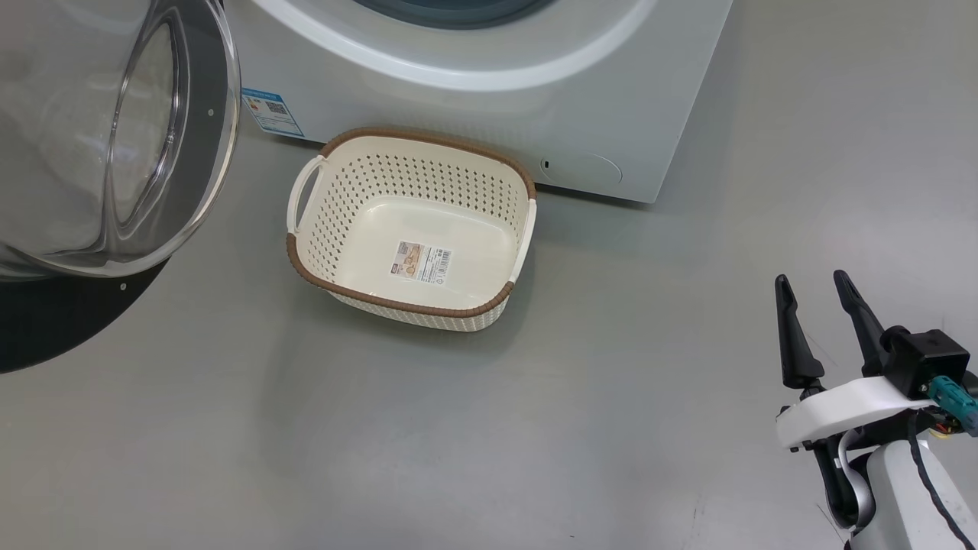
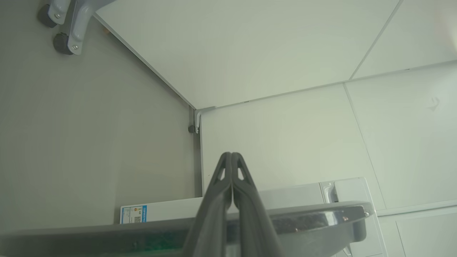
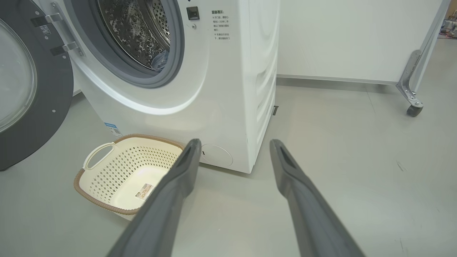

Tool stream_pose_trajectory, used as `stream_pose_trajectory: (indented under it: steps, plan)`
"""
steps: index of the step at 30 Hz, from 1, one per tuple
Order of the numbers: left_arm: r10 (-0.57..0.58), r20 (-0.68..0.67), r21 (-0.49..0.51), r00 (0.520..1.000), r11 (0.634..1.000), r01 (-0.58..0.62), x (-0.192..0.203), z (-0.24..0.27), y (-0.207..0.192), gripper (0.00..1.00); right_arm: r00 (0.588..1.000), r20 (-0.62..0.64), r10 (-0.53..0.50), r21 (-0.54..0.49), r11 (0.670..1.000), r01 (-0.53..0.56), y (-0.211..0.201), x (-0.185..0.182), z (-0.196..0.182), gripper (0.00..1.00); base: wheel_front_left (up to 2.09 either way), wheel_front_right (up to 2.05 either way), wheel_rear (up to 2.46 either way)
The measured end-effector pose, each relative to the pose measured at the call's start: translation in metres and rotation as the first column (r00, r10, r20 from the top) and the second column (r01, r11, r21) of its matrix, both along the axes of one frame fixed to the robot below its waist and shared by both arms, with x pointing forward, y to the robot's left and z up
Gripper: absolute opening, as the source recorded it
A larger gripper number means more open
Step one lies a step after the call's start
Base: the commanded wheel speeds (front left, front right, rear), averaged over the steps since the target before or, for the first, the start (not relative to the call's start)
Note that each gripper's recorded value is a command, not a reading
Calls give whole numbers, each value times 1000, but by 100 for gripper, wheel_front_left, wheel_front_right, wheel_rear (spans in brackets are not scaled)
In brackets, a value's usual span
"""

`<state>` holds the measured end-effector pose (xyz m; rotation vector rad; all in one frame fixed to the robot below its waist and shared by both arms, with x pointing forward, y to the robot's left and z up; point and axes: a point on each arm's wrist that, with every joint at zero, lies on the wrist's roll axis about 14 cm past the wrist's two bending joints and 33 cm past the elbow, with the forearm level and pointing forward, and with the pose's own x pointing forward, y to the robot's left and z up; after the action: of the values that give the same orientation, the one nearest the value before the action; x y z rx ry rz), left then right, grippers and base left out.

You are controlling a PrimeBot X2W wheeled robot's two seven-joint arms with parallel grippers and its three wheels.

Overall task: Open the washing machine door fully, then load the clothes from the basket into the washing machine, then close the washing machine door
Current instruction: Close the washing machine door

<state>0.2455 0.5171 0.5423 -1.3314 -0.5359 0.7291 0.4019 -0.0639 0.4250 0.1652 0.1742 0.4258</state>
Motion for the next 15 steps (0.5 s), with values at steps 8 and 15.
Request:
stream_pose_trajectory:
  steps: [8, 15]
  plan:
    - [-75, -22, -16, 997, 997, 74, 12, -7, -8, 0, 1000, -2, -6, -2, 1000, 6, -2, 0, -1, 100, 0, 0, 0]
    - [-134, -5, 12, 991, 991, 134, 19, -1, -13, 0, 1000, -6, -2, -1, 1000, 2, -1, 1, -2, 100, 0, 0, 0]
